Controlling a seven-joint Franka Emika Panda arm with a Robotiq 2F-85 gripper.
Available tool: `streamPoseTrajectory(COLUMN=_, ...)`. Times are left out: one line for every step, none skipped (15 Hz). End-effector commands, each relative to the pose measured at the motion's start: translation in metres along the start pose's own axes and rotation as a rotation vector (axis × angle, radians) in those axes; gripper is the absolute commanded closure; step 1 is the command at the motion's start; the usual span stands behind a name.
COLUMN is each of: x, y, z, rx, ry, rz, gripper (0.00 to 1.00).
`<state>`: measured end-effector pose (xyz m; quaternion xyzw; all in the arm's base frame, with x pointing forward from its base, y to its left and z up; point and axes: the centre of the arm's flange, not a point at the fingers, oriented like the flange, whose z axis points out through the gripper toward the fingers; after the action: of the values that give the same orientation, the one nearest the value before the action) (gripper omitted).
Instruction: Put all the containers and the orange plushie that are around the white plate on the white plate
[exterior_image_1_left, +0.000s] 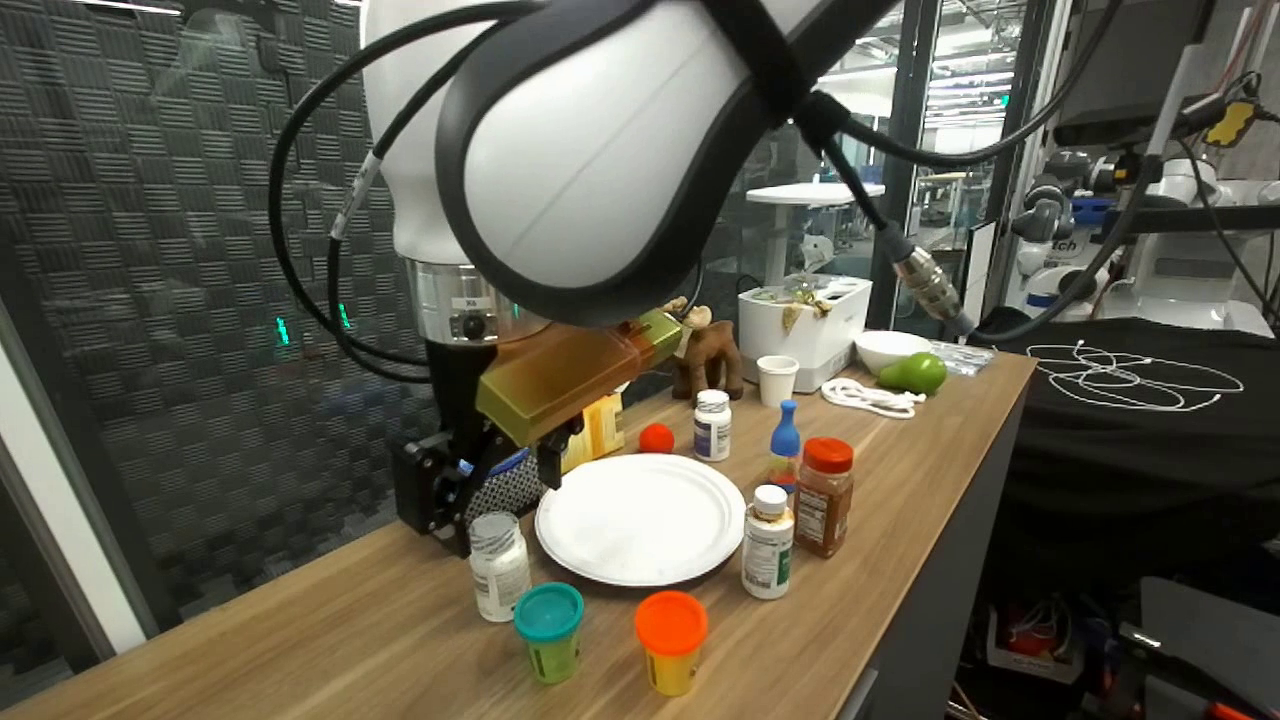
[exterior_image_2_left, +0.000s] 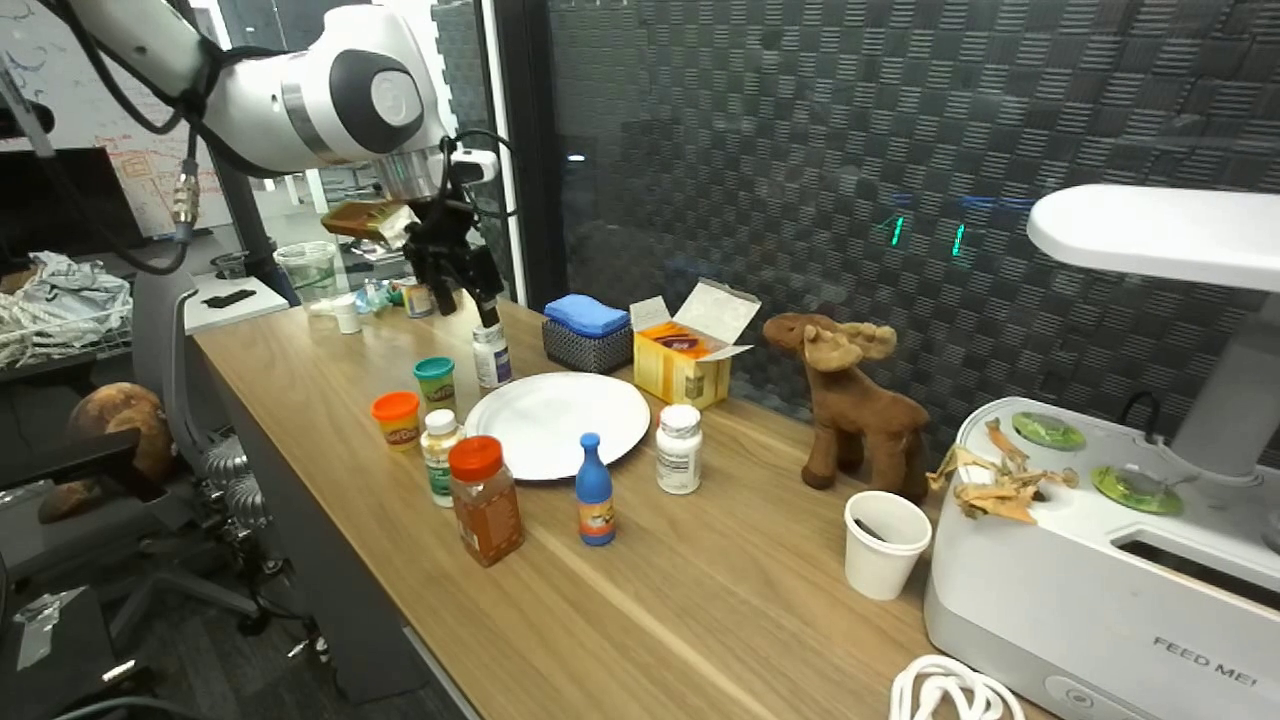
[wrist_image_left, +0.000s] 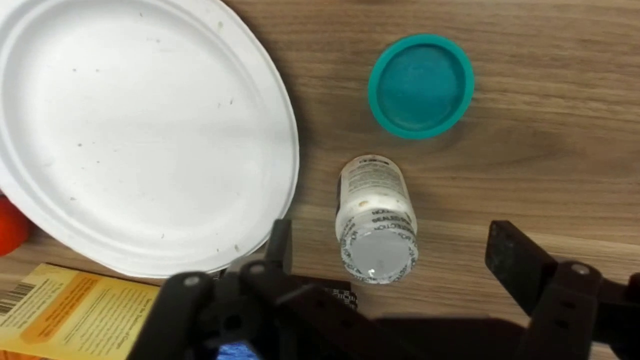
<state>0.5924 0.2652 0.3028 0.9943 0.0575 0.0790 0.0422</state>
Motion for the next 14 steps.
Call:
streamPoseTrajectory(x=0.02, y=-0.002, z=0.006, rx=0.006, ry=0.012, rz=0.015, gripper=0.0)
streamPoseTrajectory(x=0.022, y=-0.001, z=0.009, rx=0.007, ry=0.01, rz=0.016, gripper=0.0)
streamPoseTrajectory(x=0.023, y=-0.001, z=0.011, rx=0.008, ry=0.006, rz=0.018, gripper=0.22)
streamPoseTrajectory(x=0.024, y=-0.002, z=0.012, rx=0.012, ry=0.002, rz=0.019, gripper=0.28)
streamPoseTrajectory(x=0.025, y=-0.001, z=0.015, rx=0.013, ry=-0.001, rz=0.021, gripper=0.34)
streamPoseTrajectory(x=0.026, y=-0.001, z=0.017, rx=0.014, ry=-0.005, rz=0.02, gripper=0.44)
streamPoseTrajectory(x=0.026, y=-0.001, z=0.019, rx=0.009, ry=-0.005, rz=0.019, gripper=0.51)
streamPoseTrajectory(x=0.027, y=-0.001, z=0.021, rx=0.009, ry=-0.007, rz=0.017, gripper=0.6)
streamPoseTrajectory(x=0.028, y=-0.001, z=0.023, rx=0.006, ry=-0.008, rz=0.016, gripper=0.67)
streamPoseTrajectory(x=0.028, y=0.0, z=0.024, rx=0.006, ry=-0.008, rz=0.014, gripper=0.73)
streamPoseTrajectory(x=0.029, y=0.0, z=0.022, rx=0.008, ry=-0.009, rz=0.013, gripper=0.81)
streamPoseTrajectory(x=0.03, y=0.0, z=0.017, rx=0.013, ry=-0.008, rz=0.013, gripper=0.81)
streamPoseTrajectory(x=0.031, y=0.001, z=0.011, rx=0.023, ry=-0.007, rz=0.016, gripper=0.81)
streamPoseTrajectory(x=0.033, y=0.003, z=0.001, rx=0.031, ry=0.0, rz=0.027, gripper=0.81)
